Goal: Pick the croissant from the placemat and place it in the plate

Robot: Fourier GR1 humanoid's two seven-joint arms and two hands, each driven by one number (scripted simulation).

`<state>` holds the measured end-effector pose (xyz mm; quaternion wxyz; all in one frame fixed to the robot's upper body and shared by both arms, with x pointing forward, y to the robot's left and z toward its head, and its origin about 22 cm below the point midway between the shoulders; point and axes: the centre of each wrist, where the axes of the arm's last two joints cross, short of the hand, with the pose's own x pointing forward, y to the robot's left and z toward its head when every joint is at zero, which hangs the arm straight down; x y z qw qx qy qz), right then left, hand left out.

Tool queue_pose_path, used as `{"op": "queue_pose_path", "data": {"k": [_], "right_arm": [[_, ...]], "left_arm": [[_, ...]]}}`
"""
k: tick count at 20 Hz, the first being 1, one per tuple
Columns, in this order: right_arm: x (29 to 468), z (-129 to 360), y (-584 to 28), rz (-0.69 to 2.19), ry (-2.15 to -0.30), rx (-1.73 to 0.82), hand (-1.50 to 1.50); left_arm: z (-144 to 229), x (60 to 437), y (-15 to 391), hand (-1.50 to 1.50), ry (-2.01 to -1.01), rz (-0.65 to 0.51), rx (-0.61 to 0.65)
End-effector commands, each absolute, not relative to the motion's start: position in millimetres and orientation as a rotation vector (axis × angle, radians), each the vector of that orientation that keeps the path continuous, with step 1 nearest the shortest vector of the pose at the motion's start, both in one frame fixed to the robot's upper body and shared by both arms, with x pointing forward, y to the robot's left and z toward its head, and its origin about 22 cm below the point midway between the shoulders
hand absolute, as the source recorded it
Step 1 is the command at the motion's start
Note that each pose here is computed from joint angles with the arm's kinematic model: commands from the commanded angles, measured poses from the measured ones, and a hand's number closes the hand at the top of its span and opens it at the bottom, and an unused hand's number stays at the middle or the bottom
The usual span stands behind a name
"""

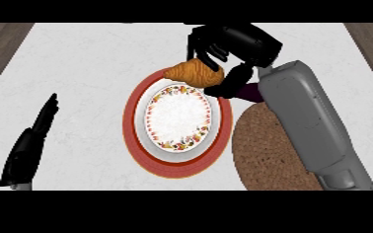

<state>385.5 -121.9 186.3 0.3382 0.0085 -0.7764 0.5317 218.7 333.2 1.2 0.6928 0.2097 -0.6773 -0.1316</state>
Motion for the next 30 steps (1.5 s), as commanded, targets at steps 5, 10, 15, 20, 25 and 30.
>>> {"op": "queue_pose_path", "data": {"k": [5,10,15,20,25,30], "right_arm": [[370.1,151.6,-47.5,1.523,-1.876,0.013,1.5],[355.1,113.3,-21.5,1.588,-1.802,0.066,1.5],[358.3,81.0,-27.6,1.39,-1.622,0.033,-1.5],[354.0,78.6,-14.8,1.319,-1.686,0.098,-1.5],[366.3,87.3,-38.8,1.011,-1.79,0.213,-1.5],[387.0,95.7,-71.5,0.78,-1.77,0.158,-1.5]], "left_arm": [[-6.7,210.4,329.1,0.0,-1.527,-0.305,0.472],[4.0,233.8,329.8,0.0,-1.52,-0.302,0.457],[1.0,223.9,324.0,0.0,-1.539,-0.317,0.439],[9.5,232.5,332.2,0.0,-1.516,-0.318,0.462],[-7.0,216.7,342.4,0.0,-1.51,-0.306,0.468],[-3.2,223.6,346.5,0.0,-1.513,-0.297,0.462]]}}
